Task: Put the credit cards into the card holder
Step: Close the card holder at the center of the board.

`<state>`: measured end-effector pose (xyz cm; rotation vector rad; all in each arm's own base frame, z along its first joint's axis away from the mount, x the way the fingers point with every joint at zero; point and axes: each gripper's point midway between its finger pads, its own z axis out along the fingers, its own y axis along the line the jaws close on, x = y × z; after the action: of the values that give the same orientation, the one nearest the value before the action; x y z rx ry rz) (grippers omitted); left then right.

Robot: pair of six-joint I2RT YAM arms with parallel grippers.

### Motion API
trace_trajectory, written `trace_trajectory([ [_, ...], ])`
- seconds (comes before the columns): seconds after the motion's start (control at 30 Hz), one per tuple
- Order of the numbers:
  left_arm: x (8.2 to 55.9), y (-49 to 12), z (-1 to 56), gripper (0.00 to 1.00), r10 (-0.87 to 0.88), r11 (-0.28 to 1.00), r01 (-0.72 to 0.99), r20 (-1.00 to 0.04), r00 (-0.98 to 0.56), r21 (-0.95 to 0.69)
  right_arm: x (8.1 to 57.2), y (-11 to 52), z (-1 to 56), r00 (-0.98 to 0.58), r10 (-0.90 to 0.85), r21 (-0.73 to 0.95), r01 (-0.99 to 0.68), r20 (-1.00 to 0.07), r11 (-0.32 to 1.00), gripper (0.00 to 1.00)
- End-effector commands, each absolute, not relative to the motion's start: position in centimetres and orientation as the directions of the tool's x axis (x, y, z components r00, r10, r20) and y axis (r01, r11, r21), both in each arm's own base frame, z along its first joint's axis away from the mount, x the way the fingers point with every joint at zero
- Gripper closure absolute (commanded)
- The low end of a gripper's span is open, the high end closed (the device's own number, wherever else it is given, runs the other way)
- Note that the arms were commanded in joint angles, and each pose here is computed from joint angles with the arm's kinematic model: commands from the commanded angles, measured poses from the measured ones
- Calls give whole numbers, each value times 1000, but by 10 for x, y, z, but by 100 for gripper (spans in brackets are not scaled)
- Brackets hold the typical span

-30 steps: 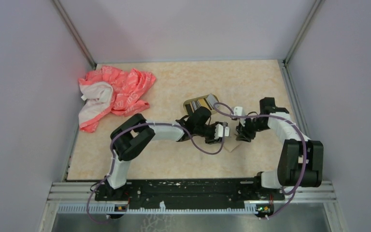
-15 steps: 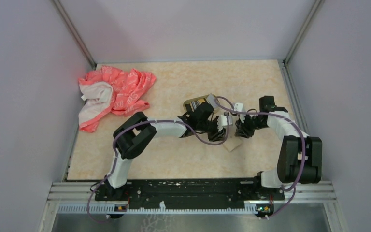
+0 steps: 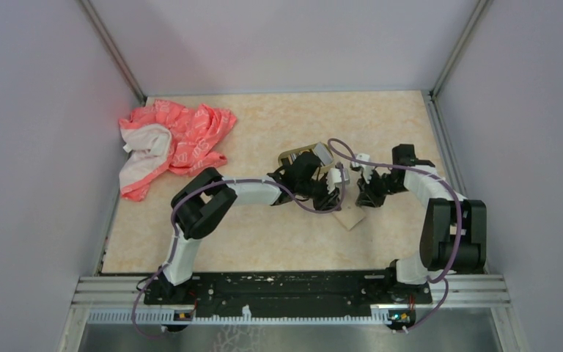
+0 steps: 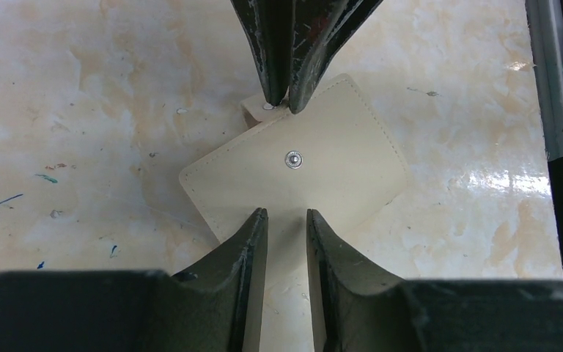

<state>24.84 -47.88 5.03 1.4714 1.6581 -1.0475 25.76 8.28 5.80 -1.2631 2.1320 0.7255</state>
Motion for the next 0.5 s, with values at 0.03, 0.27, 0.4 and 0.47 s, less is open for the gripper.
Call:
trace_trajectory([
  [0.03, 240, -469, 27, 69, 498, 55, 975, -841, -213, -214, 282, 79, 73, -403, -585, 109, -875, -704, 472, 94],
  [0.27, 241, -474, 31, 69, 482, 70, 966, -839, -252, -249, 290, 73, 75, -459, -561, 108, -830, -688, 547, 86],
  [0.4, 241, -475, 31, 68, 476, 75, 963, -839, -263, -260, 293, 72, 82, -453, -551, 83, -819, -701, 567, 72],
  [0.47, 242, -476, 32, 69, 474, 76, 962, -839, -266, -262, 292, 73, 82, -448, -553, 78, -821, -702, 566, 71],
])
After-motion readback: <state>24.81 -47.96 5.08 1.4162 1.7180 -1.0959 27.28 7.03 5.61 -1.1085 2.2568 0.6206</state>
